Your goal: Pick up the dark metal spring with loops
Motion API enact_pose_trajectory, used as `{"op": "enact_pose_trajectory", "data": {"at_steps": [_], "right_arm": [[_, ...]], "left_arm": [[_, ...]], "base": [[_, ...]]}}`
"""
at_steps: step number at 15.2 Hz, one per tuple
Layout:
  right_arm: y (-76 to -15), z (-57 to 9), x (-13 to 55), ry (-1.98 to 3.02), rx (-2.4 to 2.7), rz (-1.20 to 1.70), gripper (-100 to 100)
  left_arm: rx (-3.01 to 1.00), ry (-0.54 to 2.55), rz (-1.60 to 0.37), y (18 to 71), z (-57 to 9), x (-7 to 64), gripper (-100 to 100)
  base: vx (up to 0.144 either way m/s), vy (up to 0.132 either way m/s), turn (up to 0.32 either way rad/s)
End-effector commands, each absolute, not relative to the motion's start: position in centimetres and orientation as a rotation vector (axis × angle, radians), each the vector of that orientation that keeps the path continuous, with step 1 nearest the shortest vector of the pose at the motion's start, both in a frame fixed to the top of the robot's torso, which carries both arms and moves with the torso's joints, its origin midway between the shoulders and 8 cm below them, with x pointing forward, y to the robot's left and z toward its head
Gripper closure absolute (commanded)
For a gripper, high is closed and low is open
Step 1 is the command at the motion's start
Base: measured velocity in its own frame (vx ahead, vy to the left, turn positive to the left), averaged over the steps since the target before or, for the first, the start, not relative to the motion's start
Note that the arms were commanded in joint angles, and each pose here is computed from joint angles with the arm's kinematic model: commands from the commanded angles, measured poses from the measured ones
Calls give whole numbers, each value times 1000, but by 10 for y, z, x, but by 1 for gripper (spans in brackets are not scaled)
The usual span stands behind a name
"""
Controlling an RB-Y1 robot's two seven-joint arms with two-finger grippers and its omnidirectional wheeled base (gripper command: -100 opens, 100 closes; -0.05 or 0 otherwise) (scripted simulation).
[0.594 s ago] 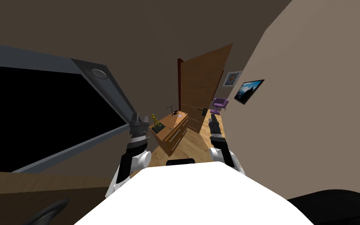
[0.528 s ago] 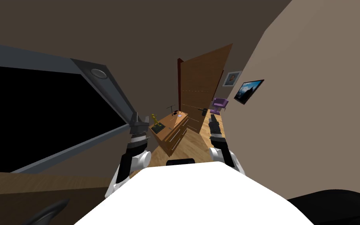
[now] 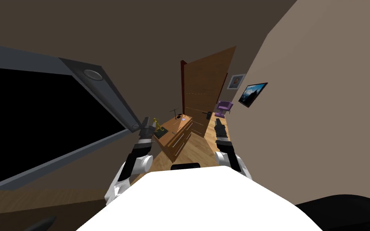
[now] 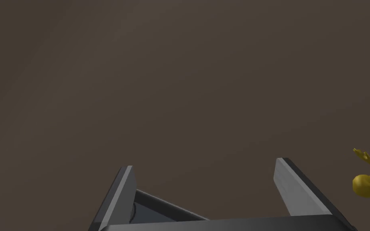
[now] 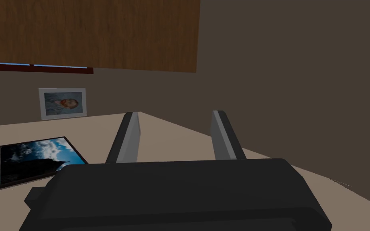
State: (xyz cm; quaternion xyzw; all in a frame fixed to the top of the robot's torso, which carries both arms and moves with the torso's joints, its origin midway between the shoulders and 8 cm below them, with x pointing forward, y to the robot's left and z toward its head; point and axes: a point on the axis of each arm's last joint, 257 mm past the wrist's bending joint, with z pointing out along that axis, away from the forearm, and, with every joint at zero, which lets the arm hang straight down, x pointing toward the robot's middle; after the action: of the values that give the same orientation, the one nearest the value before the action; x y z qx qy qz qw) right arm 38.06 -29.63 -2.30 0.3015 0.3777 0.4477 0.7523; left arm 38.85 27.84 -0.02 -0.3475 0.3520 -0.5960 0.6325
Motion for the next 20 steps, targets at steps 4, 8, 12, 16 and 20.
{"op": "enact_pose_trajectory", "data": {"at_steps": [4, 8, 12, 16, 20], "right_arm": [[-296, -23, 381, 825, 658, 978, 0], [-296, -23, 381, 825, 658, 978, 0], [-296, -23, 381, 825, 658, 978, 0], [-296, -23, 381, 825, 658, 978, 0], [-296, -23, 381, 825, 658, 978, 0]], "left_arm": [[-890, 920, -1335, 286, -37, 411, -100], [-952, 979, -1310, 292, -58, 421, -100], [-1051, 1064, -1268, 304, -92, 435, -100], [-1112, 1110, -1240, 311, -112, 441, -100], [-1209, 1168, -1198, 327, -143, 449, -100]], "base": [[38, -33, -35], [41, -35, -32], [40, -35, -42], [37, -30, -25], [42, -29, -37]]}}
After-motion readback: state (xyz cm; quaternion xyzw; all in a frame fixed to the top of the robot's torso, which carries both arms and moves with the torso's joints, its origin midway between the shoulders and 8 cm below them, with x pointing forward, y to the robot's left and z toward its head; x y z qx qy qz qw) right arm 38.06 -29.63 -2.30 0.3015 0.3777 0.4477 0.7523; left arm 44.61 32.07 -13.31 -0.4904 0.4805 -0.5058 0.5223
